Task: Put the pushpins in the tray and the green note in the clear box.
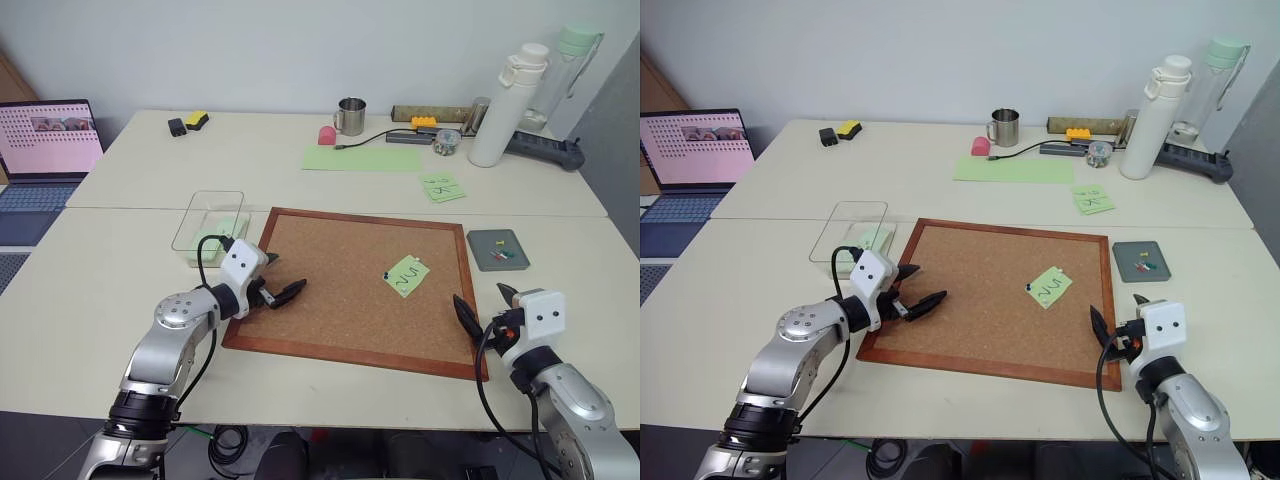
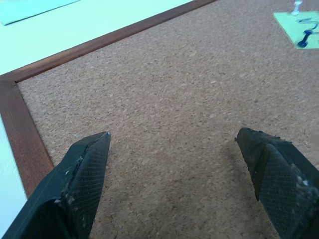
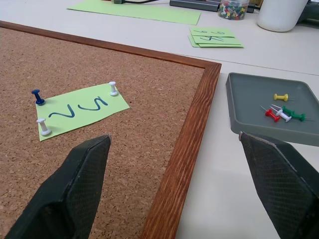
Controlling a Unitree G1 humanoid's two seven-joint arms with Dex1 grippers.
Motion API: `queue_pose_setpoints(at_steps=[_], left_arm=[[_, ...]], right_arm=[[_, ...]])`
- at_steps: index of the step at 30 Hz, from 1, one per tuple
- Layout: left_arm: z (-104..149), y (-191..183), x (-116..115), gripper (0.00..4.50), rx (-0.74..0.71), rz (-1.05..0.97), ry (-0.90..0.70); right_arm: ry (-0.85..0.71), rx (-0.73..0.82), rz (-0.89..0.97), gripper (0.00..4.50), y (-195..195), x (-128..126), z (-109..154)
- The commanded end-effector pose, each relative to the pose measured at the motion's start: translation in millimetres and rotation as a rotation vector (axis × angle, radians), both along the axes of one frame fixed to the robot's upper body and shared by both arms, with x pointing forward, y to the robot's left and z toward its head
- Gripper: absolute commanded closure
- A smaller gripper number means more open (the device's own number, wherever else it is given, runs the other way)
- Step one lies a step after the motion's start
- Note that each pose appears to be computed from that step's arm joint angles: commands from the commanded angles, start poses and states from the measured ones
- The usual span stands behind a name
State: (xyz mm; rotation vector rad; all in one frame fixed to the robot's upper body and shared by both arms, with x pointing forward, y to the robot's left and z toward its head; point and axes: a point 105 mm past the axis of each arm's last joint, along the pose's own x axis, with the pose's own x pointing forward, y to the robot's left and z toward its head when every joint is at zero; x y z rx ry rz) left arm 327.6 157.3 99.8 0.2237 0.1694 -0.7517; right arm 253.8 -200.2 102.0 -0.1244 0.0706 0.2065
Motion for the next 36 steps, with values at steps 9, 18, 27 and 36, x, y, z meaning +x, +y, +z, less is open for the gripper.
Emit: queue_pose_setpoints(at_steps=[9,18,27,36], left_arm=[[28,-5,-2,0.2,-0.079,-0.042,-0.053],[49,-25,-10,0.59,-0.16,-0.188,-0.079],[44,-46,-8,2.67,-0.123,-0.287,-0.099],[31,-59,-10,4.31,-0.107,-0.321,-0.082]], right_arm=[[-0.052,-0.008,0.01,0.17,-1,1,14],[-0.039,0.018,0.184,0.12,14,9,24],[-0.035,0.014,0.34,0.12,28,36,36],[-0.023,0.017,0.402,0.12,45,52,32]])
